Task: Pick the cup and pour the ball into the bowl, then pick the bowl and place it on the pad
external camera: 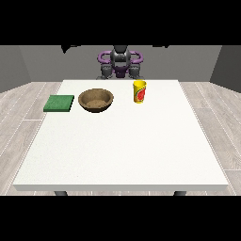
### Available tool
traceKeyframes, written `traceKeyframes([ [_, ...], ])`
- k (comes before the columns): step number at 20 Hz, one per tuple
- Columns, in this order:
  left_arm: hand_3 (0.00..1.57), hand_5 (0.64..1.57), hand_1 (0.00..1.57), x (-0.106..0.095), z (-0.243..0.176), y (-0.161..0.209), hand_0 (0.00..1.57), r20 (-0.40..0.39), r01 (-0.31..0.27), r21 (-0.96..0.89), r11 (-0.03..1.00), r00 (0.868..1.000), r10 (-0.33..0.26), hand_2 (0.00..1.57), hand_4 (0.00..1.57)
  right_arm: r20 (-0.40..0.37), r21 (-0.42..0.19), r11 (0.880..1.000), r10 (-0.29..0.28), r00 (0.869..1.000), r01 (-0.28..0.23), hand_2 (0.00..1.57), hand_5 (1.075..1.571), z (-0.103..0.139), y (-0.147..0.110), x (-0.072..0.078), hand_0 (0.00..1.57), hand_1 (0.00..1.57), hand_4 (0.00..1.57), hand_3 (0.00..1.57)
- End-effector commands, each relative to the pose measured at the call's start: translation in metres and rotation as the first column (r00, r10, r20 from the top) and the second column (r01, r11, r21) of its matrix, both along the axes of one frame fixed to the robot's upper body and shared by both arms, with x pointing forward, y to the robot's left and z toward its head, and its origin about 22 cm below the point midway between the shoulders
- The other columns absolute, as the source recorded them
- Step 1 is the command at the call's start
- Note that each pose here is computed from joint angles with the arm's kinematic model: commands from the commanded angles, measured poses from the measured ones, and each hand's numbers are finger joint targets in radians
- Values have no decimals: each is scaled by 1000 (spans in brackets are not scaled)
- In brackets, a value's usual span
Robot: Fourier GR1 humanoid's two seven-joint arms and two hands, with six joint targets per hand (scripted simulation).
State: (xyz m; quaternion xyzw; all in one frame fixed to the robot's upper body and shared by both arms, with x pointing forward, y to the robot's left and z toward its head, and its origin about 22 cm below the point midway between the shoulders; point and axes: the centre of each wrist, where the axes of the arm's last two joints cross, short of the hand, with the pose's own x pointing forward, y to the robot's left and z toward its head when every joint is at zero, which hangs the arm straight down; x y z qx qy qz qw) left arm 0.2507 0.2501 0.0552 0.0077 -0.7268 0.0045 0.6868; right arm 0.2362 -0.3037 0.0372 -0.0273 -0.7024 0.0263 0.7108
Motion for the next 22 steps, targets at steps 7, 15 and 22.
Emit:
traceKeyframes([
  [7, 0, 1544, 0, 1, 9, 34, 0, 155, -40, -39, 998, 987, 46, 0, 0, 148, 59, 998, 6, 989, -15, 0, 1570, 16, -23, -8, 0, 0, 0, 0],
  [15, 0, 1527, 0, 28, -14, 7, 0, 252, -26, -14, 1000, 967, 28, 0, 0, 231, 62, 996, 48, 972, -64, 0, 1570, -5, -1, 12, 0, 0, 0, 0],
  [22, 0, 1519, 0, 34, -80, -3, 0, 275, -85, -25, 996, 957, 88, 0, 0, 265, 40, 996, 70, 962, -84, 0, 1571, 0, -14, 19, 0, 0, 0, 0],
])
